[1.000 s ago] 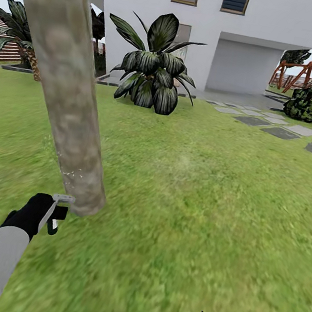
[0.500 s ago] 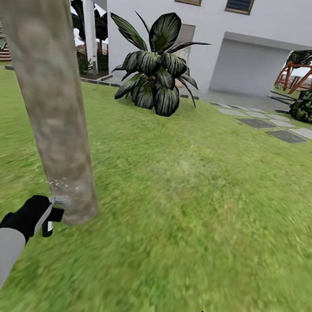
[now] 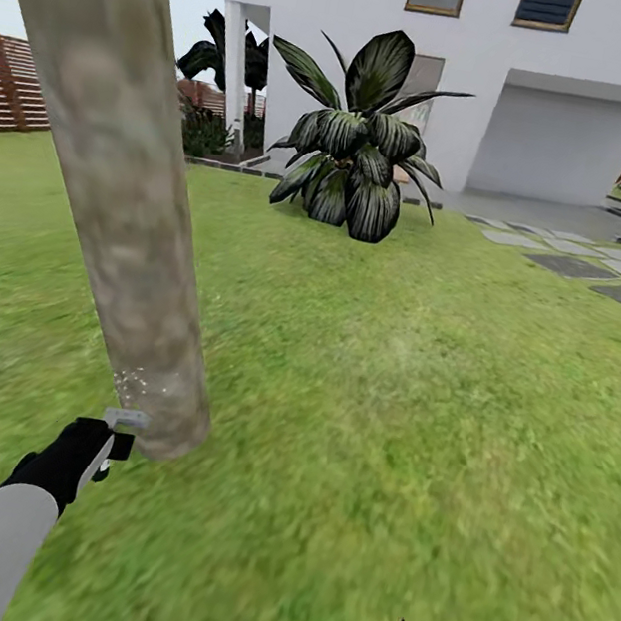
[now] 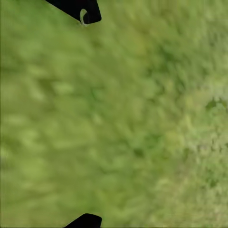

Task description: In the garden, pick up the pesticide atomizer on the floor and spray pesticide onto both trees until each tree trunk is fully covered.

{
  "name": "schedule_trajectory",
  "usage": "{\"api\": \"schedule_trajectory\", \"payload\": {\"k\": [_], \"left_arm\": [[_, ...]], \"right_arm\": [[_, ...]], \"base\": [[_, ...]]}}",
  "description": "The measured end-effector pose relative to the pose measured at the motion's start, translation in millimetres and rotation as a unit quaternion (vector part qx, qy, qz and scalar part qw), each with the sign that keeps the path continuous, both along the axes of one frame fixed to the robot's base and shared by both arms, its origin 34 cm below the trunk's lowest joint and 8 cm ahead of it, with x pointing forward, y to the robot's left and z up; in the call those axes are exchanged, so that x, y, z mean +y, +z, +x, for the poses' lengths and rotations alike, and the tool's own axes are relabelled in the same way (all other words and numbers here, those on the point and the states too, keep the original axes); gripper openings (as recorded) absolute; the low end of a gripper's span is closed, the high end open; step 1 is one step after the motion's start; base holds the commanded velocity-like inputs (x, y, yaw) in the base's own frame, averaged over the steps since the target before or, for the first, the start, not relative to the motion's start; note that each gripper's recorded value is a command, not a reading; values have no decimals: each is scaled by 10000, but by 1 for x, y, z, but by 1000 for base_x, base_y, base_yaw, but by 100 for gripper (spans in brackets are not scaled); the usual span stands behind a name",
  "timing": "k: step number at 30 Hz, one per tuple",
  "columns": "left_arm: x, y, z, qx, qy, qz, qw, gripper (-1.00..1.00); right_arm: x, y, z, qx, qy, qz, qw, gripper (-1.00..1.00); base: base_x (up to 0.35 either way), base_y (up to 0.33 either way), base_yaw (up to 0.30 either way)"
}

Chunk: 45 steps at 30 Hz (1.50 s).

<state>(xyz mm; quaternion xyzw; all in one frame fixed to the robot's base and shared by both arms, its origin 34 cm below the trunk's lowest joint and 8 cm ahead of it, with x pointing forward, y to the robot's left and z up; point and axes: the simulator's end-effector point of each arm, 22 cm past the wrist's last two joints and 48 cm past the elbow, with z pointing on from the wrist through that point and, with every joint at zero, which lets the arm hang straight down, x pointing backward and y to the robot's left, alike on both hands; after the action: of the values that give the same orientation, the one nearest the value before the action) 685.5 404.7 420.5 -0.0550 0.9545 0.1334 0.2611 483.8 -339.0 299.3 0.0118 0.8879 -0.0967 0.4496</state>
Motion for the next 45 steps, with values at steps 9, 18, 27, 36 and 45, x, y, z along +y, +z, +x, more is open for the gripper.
{"api": "schedule_trajectory", "payload": {"k": [9, 18, 27, 36, 45], "left_arm": [[15, 1, -3, -22, 120, 66, 9999, -100], [3, 6, 4, -126, 80, -3, 9999, -100], [-5, 47, 35, -611, 20, 39, 9981, -100], [-12, 48, 34, -432, 37, -38, 9991, -100], [-19, 126, 86, -299, -26, -27, 9995, -100]], "right_arm": [[0, 0, 0, -4, 0, -1, 10000, 100], [0, 0, 0, -1, 5, -3, 10000, 100], [0, 0, 0, 0, 5, -2, 10000, 100], [0, 0, 0, -9, -5, -1, 10000, 100], [-1, 1, 0, -9, -9, -4, 10000, 100]], "base": [[85, -241, 171], [0, -273, 183], [-105, -273, 277], [-65, -248, 160], [7, -7, 1]]}}
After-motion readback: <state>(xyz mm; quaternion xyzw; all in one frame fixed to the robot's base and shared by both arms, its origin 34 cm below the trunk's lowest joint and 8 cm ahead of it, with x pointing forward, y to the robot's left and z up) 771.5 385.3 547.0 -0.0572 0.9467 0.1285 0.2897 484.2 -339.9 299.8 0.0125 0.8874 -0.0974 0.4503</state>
